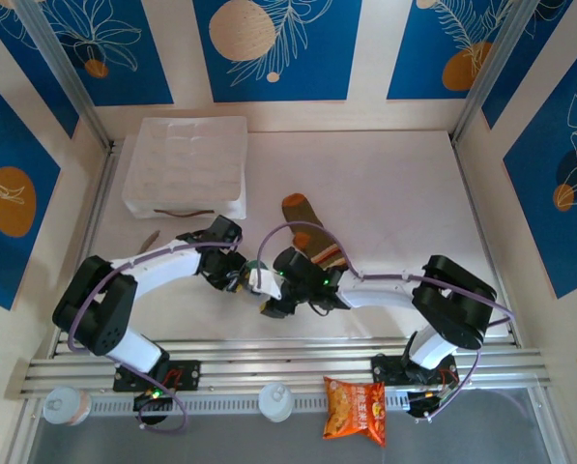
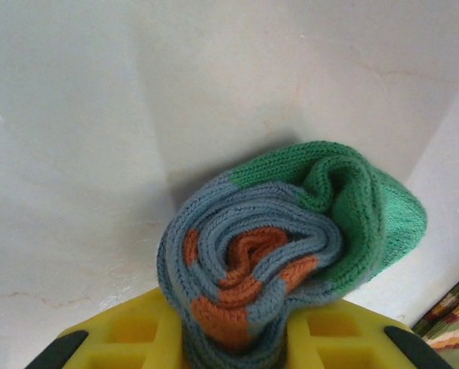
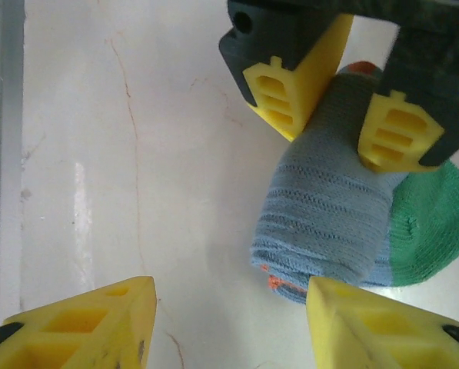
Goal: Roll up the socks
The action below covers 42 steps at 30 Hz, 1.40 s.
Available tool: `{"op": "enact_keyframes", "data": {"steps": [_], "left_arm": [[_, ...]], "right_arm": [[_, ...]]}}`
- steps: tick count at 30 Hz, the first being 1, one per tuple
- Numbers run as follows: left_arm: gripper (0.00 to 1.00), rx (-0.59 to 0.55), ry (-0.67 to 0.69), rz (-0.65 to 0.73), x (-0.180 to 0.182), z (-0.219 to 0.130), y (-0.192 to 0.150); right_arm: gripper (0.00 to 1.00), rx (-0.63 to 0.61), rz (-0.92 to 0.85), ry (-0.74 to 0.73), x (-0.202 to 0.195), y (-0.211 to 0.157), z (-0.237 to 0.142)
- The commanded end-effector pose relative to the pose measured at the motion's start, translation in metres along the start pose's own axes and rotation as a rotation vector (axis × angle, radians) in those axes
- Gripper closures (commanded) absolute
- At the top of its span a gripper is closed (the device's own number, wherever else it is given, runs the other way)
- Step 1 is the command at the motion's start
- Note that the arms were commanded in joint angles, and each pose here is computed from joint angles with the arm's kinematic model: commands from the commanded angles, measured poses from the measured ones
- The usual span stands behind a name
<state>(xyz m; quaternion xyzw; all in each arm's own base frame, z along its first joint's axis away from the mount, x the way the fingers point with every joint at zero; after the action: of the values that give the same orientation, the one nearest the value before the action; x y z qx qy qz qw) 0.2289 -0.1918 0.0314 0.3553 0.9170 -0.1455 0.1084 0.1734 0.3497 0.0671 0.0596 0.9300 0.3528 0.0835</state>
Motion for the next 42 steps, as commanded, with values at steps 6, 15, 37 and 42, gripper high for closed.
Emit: {"op": "enact_keyframes", "data": {"steps": [6, 15, 37, 42], "left_arm": [[0.73, -0.011, 0.397, -0.069, 0.100, 0.018, 0.003], [0.73, 0.039, 0.333, -0.085, 0.091, 0.021, 0.003], [0.15, -0.066, -0.124, -0.177, 0.032, -0.052, 0.031], [0.12, -0.068, -0.160, -0.159, 0.028, -0.056, 0.031]], "right_arm": [[0.46, 0.021, -0.132, -0.188, -0.028, 0.019, 0.020], [0.54, 0.115, -0.060, -0.172, -0.030, -0.010, 0.045], [1.00, 0.478, 0.611, 0.250, 0.009, -0.100, 0.075], [1.00, 0.496, 0.703, 0.292, 0.004, -0.101, 0.077]]}}
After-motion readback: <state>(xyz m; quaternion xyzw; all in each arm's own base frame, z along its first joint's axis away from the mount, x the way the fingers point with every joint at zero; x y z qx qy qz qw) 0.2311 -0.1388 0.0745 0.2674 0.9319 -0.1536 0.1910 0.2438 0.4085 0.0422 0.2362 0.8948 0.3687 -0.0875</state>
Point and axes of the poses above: each hand's point on the last joint's axis, 136 mm out from that joint toward the fingers, its own z axis out along the fingers, its own x axis along the line the jaws close on, y = z × x, the point moved 1 cm from there along -z, back along the fingers
